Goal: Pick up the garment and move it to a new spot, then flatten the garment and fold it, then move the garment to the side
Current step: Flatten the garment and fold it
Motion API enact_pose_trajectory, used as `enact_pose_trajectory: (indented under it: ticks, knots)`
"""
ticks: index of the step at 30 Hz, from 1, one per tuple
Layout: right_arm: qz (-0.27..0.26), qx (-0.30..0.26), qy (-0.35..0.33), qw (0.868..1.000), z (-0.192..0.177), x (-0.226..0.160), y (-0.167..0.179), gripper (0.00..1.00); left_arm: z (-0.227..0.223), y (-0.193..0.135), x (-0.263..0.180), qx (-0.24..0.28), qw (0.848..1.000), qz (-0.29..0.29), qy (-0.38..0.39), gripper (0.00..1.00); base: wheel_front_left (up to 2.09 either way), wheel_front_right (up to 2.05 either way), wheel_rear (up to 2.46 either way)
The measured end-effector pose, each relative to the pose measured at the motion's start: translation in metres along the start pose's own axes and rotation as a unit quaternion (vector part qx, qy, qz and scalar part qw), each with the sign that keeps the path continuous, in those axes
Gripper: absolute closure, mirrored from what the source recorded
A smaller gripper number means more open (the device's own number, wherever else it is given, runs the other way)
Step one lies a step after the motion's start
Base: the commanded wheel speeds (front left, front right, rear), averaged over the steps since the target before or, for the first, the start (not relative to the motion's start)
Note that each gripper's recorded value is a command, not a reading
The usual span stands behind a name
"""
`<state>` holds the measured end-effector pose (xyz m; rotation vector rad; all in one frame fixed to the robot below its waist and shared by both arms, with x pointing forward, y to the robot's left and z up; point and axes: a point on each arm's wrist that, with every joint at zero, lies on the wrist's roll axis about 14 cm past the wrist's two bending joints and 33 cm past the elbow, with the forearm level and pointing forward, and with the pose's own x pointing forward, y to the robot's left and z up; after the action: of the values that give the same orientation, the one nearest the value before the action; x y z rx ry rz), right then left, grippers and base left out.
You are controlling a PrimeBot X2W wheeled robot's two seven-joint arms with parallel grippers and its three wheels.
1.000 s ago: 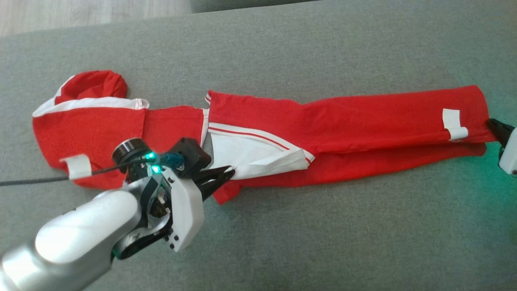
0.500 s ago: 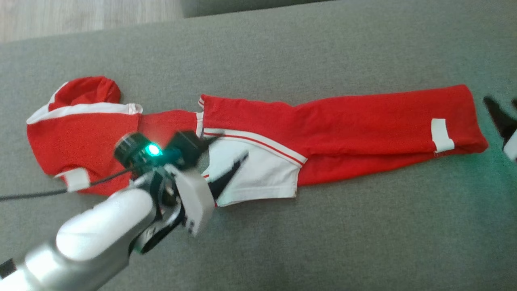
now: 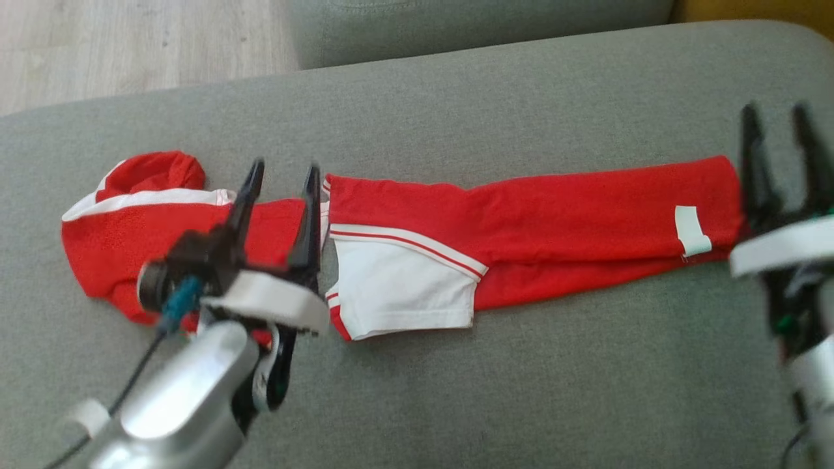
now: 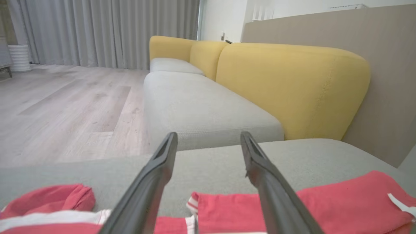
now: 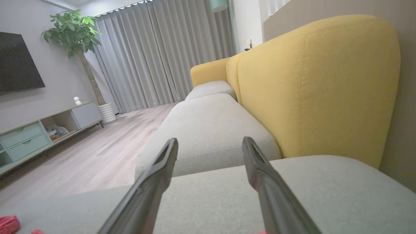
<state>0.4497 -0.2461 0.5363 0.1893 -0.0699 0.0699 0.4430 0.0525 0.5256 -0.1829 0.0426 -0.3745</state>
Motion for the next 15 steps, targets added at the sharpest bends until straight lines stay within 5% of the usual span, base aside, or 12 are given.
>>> enact_pose_trajectory:
  ticks: [15]
  knots:
    - [0.011, 0.030, 0.061, 0.998, -0.075, -0.051, 0.061, 0.00, -0.046, 0.026, -0.046, -0.030, 0.995, 0.093, 0.016, 0.00, 0.00, 0.00, 0.00]
